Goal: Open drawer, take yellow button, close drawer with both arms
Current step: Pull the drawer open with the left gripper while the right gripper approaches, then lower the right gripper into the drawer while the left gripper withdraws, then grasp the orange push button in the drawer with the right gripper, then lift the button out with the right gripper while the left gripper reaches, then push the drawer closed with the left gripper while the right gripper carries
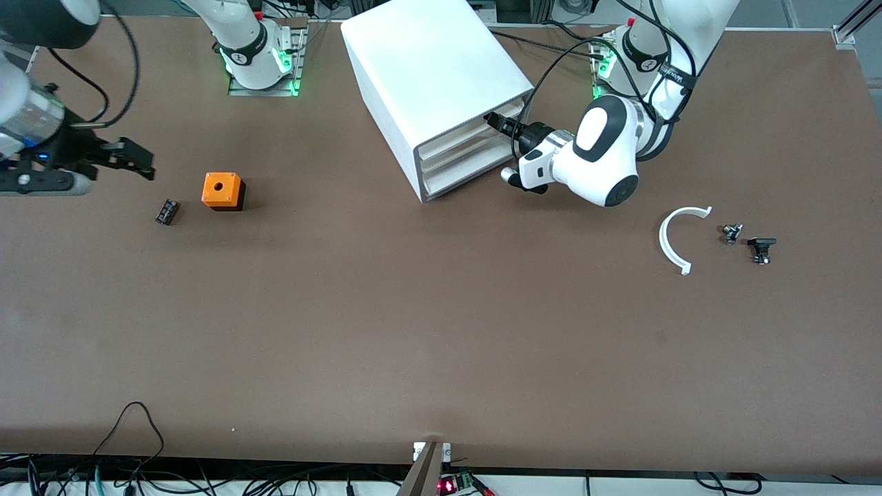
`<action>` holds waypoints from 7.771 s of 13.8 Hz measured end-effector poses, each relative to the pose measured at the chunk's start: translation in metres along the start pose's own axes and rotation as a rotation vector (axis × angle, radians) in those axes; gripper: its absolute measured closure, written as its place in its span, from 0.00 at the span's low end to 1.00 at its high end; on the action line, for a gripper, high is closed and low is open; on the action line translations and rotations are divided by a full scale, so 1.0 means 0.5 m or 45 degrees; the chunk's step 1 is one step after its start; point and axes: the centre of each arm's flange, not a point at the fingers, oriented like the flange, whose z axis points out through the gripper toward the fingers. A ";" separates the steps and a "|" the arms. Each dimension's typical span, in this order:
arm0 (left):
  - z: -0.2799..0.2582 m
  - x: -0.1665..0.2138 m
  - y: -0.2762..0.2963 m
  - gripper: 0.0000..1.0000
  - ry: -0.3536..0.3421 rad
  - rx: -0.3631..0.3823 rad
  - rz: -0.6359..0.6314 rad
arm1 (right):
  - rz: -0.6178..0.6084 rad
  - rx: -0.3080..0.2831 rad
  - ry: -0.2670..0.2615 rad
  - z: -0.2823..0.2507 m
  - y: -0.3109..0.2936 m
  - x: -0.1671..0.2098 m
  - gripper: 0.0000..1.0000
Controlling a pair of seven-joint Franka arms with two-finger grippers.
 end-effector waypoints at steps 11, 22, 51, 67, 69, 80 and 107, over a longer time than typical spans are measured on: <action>-0.275 0.012 -0.101 0.72 0.365 -0.091 0.010 | -0.330 0.172 0.100 0.028 -0.355 0.052 0.00; -0.435 -0.030 -0.109 0.00 0.715 0.043 0.026 | -1.033 0.243 0.259 0.014 -0.943 -0.025 0.00; -0.791 -0.414 0.023 0.00 1.000 0.955 -0.383 | -1.844 0.014 0.079 0.277 -1.149 -0.146 0.00; -0.794 -0.417 0.031 0.00 1.009 0.958 -0.376 | -1.879 -0.002 0.076 0.290 -1.153 -0.142 0.59; -0.793 -0.418 0.033 0.00 1.005 0.958 -0.376 | -1.874 -0.001 0.098 0.279 -1.151 -0.136 0.59; -0.764 -0.375 0.049 0.00 0.954 0.979 -0.344 | -1.498 -0.008 0.339 0.059 -0.939 0.051 0.59; 0.098 -0.052 0.207 0.00 1.072 0.712 -0.727 | -1.548 -0.130 0.085 0.648 0.105 0.185 0.59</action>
